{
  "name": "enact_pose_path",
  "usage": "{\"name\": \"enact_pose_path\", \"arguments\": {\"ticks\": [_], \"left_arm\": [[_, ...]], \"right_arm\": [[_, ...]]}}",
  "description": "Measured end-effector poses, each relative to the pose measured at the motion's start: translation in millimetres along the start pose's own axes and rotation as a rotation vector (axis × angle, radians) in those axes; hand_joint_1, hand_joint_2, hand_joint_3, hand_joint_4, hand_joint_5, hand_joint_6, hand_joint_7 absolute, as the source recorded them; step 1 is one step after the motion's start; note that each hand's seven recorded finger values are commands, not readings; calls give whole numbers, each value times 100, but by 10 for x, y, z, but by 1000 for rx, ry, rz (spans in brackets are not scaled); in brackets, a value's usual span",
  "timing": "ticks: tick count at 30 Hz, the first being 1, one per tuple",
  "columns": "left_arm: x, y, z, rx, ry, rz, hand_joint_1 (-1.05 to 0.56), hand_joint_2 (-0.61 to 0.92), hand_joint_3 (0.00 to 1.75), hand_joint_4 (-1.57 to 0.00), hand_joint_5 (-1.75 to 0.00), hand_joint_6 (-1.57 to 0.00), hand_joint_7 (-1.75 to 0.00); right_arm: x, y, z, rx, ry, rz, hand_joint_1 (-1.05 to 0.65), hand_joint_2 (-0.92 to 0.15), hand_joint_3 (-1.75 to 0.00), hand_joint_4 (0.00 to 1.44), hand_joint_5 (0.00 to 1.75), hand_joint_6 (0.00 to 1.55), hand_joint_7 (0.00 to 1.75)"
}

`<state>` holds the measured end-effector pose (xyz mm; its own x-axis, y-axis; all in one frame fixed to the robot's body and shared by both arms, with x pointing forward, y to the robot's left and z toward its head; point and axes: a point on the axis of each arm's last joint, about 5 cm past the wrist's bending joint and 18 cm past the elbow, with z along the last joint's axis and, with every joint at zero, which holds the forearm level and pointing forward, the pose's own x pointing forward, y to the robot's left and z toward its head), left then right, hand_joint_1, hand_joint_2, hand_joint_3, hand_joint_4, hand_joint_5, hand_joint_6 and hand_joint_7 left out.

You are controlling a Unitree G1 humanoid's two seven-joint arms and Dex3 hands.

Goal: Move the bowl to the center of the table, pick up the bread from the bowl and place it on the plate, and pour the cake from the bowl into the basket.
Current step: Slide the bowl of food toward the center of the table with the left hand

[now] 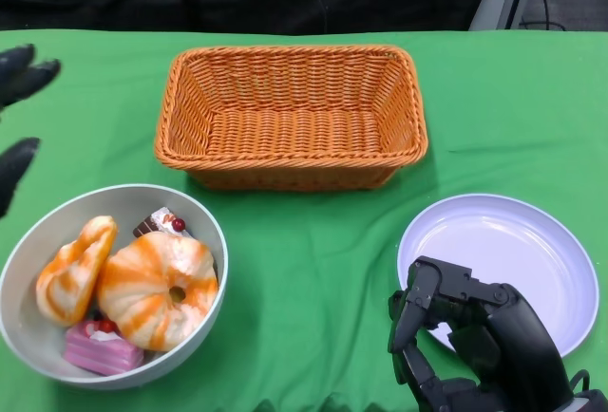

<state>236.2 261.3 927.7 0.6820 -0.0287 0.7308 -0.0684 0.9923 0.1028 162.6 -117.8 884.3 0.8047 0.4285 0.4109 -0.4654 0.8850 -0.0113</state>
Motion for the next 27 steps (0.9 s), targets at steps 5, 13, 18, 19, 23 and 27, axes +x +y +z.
{"name": "enact_pose_path", "arguments": {"ticks": [5, 13, 18, 19, 23, 27], "left_arm": [[-51, 192, -187, 66, 186, 0, -71, 92, 42, -62, 0, -61, 0], [-249, 199, -355, 88, 424, 8, -68, 92, 44, -62, -1, -59, -1], [-350, 142, -431, 92, 568, 18, -65, 92, 50, -58, 0, -55, 0], [-366, 133, -444, 87, 596, 18, -64, 92, 53, -55, 0, -51, 0], [-395, 122, -475, 74, 668, 16, -63, 92, 55, -48, 0, -44, 0], [-439, 92, -531, 23, 796, 49, -58, 92, 56, -37, 0, -35, 0]], "right_arm": [[12, -6, 4, -4, -11, -1, -20, -38, -134, 88, 175, 69, 162], [14, -8, 5, -4, -11, 0, -18, -38, -134, 88, 175, 69, 161], [13, -8, 4, -5, -11, 0, -18, -38, -133, 88, 175, 69, 161], [14, -7, 4, -4, -11, 1, -18, -38, -133, 88, 175, 69, 162], [14, -7, 4, -4, -11, 0, -18, -38, -134, 88, 175, 69, 162], [21, -9, -11, -1, -6, 1, -18, -38, -134, 88, 175, 69, 162]]}}
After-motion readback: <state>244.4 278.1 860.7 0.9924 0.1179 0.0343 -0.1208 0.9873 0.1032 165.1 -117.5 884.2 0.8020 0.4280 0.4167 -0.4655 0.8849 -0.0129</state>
